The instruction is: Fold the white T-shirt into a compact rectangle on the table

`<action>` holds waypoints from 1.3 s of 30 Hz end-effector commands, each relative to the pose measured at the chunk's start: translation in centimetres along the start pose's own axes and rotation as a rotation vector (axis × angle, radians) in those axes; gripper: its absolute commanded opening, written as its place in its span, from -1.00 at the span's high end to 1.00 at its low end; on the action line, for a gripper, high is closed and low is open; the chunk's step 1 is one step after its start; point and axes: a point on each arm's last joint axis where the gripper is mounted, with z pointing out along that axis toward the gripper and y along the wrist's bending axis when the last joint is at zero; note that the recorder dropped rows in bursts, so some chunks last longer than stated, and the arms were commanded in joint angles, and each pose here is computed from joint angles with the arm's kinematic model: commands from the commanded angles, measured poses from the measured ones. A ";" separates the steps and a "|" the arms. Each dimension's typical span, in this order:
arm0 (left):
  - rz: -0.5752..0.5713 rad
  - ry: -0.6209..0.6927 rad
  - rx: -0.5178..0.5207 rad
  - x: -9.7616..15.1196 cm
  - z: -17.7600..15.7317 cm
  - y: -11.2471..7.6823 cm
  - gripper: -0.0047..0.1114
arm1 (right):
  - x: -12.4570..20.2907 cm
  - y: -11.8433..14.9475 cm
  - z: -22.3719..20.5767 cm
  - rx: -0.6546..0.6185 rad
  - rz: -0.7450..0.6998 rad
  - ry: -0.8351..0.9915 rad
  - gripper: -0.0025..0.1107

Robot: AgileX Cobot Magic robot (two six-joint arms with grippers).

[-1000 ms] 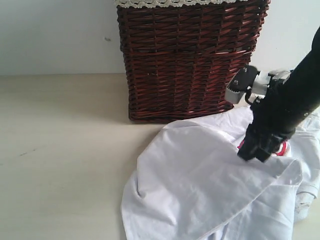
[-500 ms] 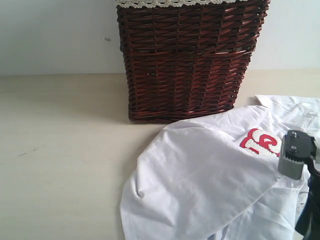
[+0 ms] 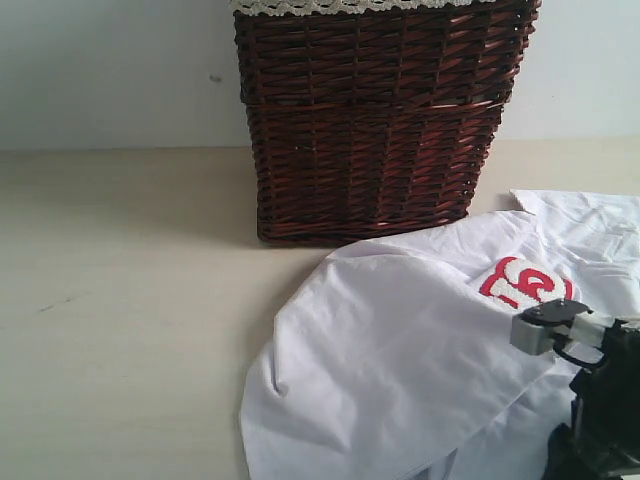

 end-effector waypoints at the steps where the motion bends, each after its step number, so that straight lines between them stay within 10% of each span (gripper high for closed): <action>1: -0.002 -0.006 0.008 0.0 0.0 -0.1 0.92 | -1.1 -0.5 0.2 0.026 0.060 -0.123 0.02; 8: -0.002 -0.006 0.008 0.0 0.0 -0.1 0.92 | -1.0 -0.8 0.1 0.067 0.021 -0.117 0.96; 14: -0.002 -0.006 0.008 0.0 0.0 -0.1 0.92 | 0.5 -0.3 -1.2 0.132 -0.171 -0.009 0.96; 22: -0.002 -0.006 0.008 0.0 0.0 -0.1 0.92 | 3.6 2.9 -3.7 -0.001 -0.768 0.128 0.96; 39: -0.002 -0.006 0.008 0.0 0.0 -0.1 0.92 | 5.3 1.3 -4.8 0.168 -0.848 0.354 0.96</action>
